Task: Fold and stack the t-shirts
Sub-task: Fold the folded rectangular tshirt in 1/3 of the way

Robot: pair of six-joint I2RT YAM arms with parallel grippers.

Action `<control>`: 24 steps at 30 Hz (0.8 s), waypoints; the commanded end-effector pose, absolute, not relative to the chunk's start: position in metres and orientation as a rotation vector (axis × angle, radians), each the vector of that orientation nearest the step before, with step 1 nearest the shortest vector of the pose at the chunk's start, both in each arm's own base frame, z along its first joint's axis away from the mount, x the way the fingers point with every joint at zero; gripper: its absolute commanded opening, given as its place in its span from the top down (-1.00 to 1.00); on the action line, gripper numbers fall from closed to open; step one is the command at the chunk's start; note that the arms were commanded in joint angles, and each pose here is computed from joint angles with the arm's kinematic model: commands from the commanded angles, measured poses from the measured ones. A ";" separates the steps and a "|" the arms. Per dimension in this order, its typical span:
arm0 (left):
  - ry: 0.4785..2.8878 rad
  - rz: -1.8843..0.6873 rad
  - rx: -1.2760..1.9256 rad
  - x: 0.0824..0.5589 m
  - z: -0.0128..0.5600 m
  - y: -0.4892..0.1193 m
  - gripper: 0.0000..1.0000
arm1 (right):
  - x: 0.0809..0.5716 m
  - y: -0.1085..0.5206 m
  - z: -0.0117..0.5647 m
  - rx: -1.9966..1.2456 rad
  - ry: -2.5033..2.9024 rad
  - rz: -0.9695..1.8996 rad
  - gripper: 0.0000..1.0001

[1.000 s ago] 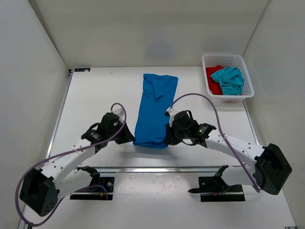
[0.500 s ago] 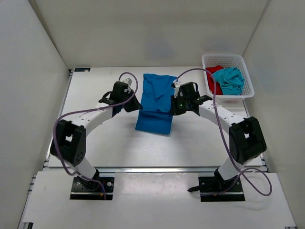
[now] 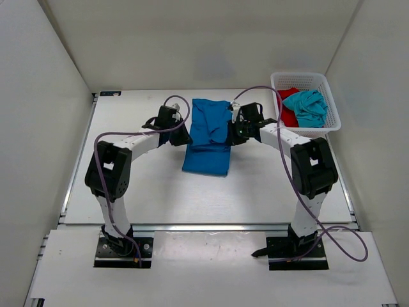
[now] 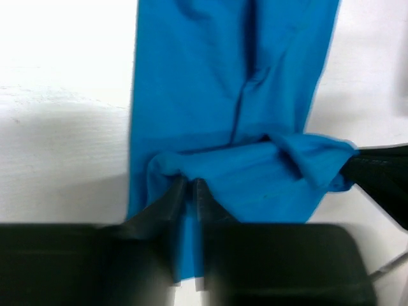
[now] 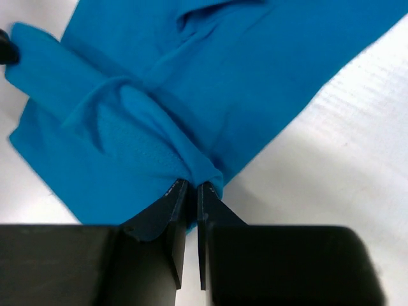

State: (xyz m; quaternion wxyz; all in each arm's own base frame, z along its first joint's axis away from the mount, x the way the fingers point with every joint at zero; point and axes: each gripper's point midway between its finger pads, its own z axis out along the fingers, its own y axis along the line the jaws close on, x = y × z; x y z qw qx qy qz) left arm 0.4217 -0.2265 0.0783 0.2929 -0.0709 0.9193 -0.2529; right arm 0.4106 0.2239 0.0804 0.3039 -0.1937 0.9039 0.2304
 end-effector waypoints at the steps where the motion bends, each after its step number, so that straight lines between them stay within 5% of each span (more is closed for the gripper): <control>1: 2.374 -0.673 -0.220 0.446 0.094 -0.224 0.26 | 0.446 0.221 0.097 -0.516 2.287 0.559 0.86; 2: 2.367 -0.676 -0.227 0.451 0.097 -0.223 -0.35 | 0.450 0.217 0.092 -0.494 2.303 0.547 0.41; 3: 2.367 -0.667 -0.227 0.454 0.098 -0.221 -0.64 | 0.453 0.217 0.094 -0.499 2.294 0.541 0.01; 5: 2.362 -0.650 -0.246 0.458 0.104 -0.210 -0.97 | 0.462 0.211 0.104 -0.480 2.273 0.505 -0.33; 11: 2.346 -0.637 -0.286 0.440 0.124 -0.180 -0.97 | 0.441 0.207 0.128 -0.516 2.256 0.474 -0.49; 16: 2.417 -0.614 -0.287 0.380 0.113 -0.170 -0.97 | 0.383 0.223 0.118 -0.690 2.272 0.381 -0.54; 24: 2.452 -0.566 -0.285 0.313 0.106 -0.150 -0.98 | 0.353 0.276 0.112 -0.702 2.249 0.714 -0.57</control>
